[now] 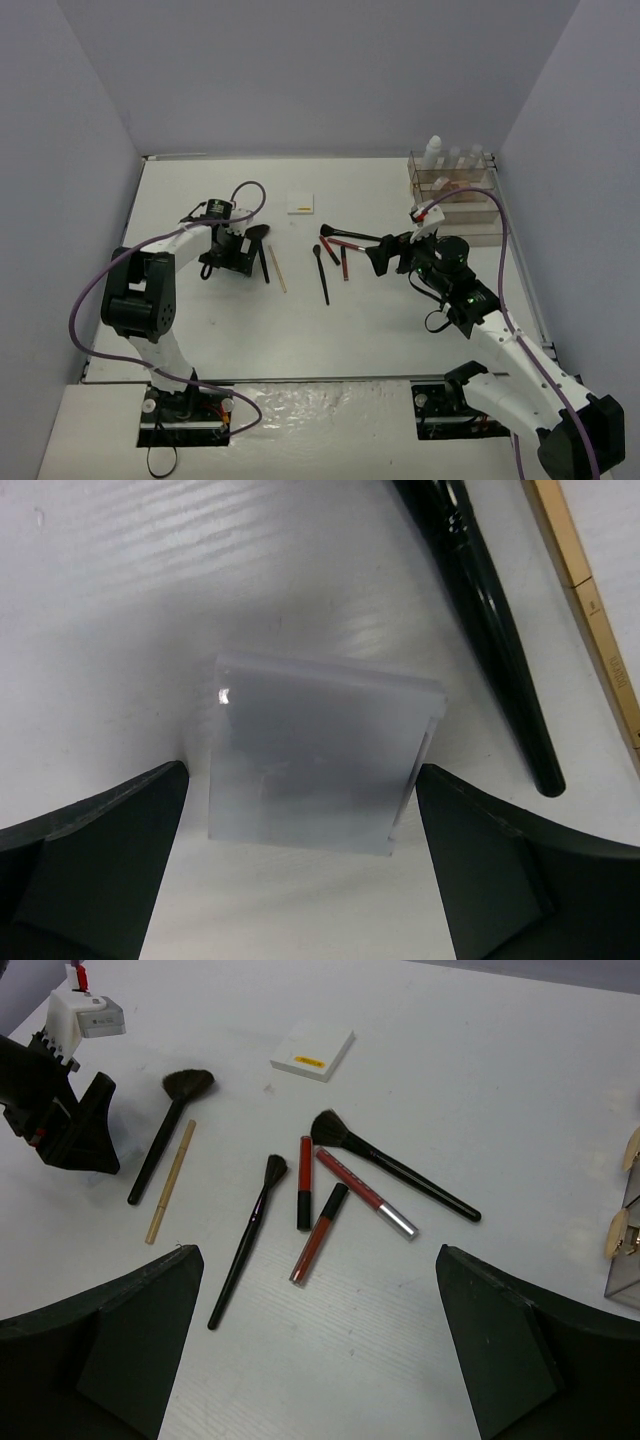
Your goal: Organize the makeup
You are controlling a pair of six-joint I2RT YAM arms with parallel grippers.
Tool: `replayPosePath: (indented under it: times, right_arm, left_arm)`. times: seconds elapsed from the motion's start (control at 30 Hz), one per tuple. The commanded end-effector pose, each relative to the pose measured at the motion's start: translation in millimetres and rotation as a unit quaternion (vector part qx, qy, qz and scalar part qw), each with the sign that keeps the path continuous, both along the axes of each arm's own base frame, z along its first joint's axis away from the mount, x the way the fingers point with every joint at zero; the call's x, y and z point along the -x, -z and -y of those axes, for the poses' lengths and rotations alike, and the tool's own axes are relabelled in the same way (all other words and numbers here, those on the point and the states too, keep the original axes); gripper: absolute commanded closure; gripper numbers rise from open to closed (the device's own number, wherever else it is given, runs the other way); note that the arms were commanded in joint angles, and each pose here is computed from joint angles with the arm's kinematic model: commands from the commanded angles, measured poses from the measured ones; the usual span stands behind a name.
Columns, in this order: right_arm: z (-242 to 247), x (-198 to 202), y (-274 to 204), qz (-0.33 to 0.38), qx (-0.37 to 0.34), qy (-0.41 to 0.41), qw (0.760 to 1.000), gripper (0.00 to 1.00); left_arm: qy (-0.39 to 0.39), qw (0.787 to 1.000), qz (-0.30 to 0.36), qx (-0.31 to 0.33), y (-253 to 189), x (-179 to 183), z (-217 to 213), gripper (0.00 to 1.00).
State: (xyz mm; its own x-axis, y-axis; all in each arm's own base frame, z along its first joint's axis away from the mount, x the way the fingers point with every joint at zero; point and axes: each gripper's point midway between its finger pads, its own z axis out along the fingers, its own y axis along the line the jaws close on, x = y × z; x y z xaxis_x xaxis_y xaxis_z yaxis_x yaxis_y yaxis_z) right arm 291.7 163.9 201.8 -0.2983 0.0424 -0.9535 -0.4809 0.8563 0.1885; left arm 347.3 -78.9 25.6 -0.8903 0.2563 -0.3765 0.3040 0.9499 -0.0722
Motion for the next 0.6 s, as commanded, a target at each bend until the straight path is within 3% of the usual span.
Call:
replayPosePath:
  times: [0.0,0.13,0.3,0.5,0.57]
  right_arm:
    - [-1.1,-6.9,-25.2,0.045,-0.019,0.004,0.999,0.0]
    - [-1.7,-8.4,-21.7,0.04,-0.017,0.003,0.999,0.0]
    - [-2.0,-7.6,-21.4,0.039,-0.016,0.002,0.999,0.0]
    - [-0.7,-6.3,-20.7,0.04,-0.016,0.003,0.999,0.0]
    - [-3.2,-5.1,-21.6,0.039,-0.018,-0.004,0.999,0.0]
  left_arm:
    - [0.024,0.999,0.004,-0.026,-5.3,-5.4,3.8,0.04]
    - [0.052,0.996,-0.021,-0.067,5.6,7.1,8.7,0.12]
    - [0.057,0.996,-0.048,-0.056,13.2,18.9,15.6,0.27]
    - [0.06,0.995,-0.054,-0.05,9.6,23.4,17.5,0.53]
    - [0.056,0.997,-0.043,-0.044,1.9,21.5,19.2,0.7]
